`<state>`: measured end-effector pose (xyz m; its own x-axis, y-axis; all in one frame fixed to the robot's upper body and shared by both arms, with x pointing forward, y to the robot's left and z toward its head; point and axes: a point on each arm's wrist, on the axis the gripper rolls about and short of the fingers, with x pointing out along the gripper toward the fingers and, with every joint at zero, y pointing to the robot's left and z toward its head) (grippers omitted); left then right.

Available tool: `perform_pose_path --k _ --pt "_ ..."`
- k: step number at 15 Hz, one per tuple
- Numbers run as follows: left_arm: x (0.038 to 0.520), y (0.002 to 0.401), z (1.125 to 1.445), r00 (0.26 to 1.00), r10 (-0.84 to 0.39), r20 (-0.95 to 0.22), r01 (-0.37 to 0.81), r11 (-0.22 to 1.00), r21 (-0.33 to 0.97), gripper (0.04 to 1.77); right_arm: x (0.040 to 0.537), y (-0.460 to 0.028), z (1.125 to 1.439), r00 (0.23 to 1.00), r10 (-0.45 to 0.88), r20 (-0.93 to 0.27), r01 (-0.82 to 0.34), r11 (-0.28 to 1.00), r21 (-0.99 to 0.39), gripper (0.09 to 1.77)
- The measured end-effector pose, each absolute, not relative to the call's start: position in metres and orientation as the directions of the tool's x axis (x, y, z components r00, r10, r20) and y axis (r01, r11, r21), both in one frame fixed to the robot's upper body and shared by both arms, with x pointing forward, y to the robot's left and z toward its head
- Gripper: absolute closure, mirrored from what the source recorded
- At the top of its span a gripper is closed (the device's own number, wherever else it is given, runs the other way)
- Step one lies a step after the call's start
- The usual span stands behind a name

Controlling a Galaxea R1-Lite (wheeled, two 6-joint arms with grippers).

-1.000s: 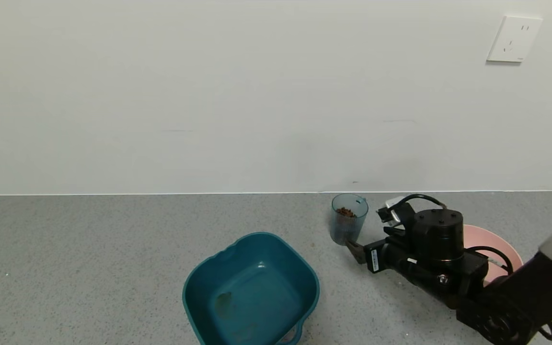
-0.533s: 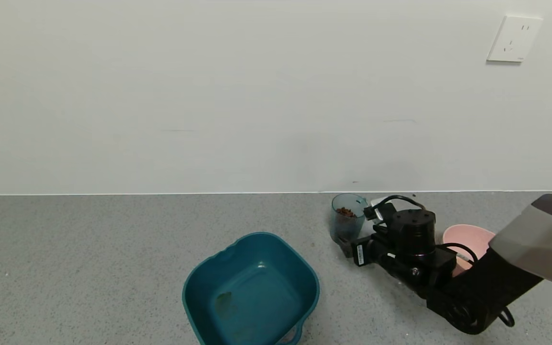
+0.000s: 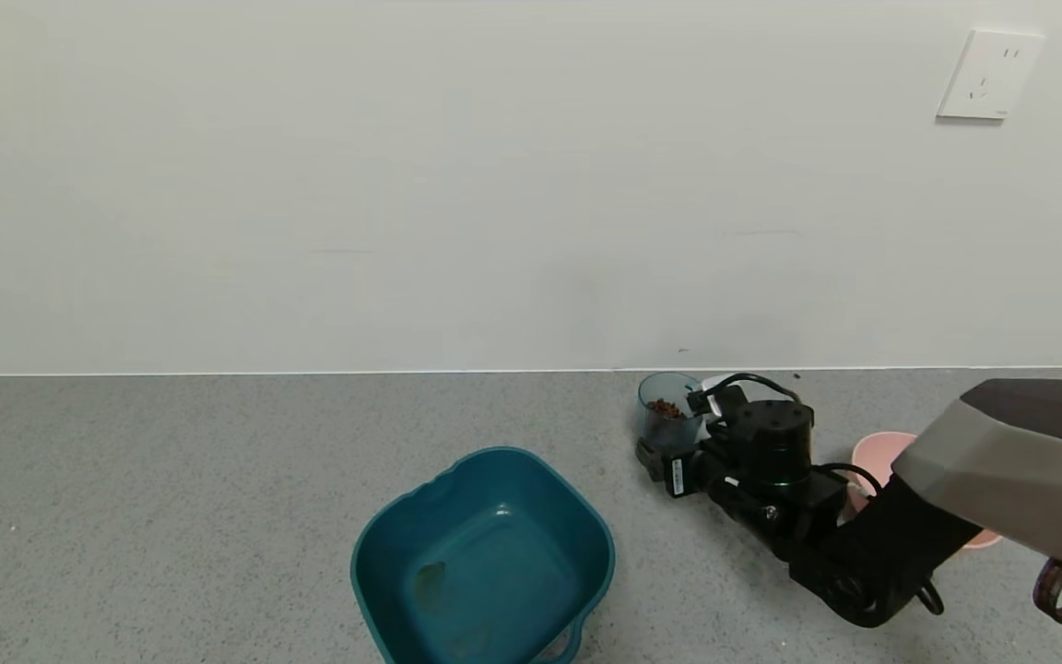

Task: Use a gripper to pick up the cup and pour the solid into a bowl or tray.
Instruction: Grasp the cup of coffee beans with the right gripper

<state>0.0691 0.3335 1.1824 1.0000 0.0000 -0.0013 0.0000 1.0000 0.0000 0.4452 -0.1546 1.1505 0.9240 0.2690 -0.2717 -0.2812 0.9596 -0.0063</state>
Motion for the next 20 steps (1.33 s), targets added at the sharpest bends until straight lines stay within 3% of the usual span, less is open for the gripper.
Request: perform_pose_path --k 20 --pt "0.069 0.334 1.182 1.000 0.000 -0.001 0.000 1.000 0.000 0.06 0.466 -0.133 1.133 0.964 0.239 -0.116 -0.239 0.971 0.014 0.15"
